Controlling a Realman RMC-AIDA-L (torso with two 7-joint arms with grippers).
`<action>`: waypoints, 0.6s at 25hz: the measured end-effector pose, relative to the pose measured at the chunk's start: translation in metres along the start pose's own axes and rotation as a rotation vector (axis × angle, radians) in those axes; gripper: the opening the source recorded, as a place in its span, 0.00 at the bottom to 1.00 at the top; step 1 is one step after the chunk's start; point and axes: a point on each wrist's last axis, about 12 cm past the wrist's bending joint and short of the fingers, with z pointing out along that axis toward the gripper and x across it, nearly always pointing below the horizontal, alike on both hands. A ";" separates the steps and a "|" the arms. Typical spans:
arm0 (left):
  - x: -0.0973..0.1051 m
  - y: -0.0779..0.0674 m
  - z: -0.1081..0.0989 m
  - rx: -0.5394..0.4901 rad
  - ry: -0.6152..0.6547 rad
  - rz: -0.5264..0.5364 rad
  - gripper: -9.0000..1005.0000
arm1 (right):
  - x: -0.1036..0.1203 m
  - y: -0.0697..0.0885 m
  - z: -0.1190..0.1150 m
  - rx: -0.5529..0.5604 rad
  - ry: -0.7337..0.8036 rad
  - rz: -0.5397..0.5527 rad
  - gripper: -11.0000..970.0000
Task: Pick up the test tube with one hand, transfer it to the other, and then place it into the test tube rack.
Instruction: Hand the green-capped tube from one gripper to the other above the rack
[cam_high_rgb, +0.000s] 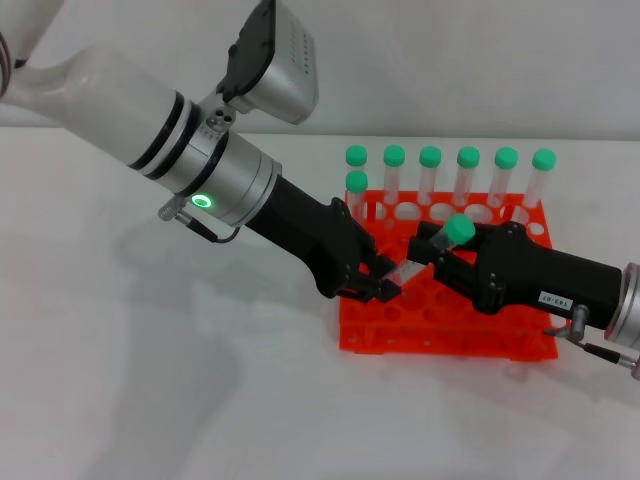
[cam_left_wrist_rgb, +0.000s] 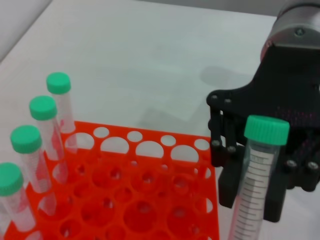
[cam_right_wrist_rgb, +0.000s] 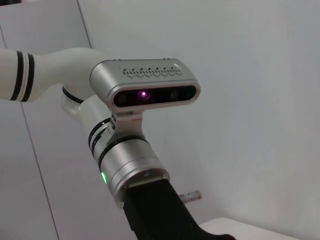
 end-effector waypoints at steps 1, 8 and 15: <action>0.000 0.000 0.000 -0.002 -0.003 -0.002 0.23 | 0.000 0.000 0.000 0.000 0.001 0.000 0.22; 0.004 0.000 -0.001 -0.008 -0.012 -0.034 0.45 | 0.000 0.000 0.000 -0.001 0.002 0.000 0.23; 0.029 0.003 -0.026 -0.114 -0.100 -0.127 0.63 | -0.001 -0.003 -0.003 0.021 -0.005 -0.011 0.24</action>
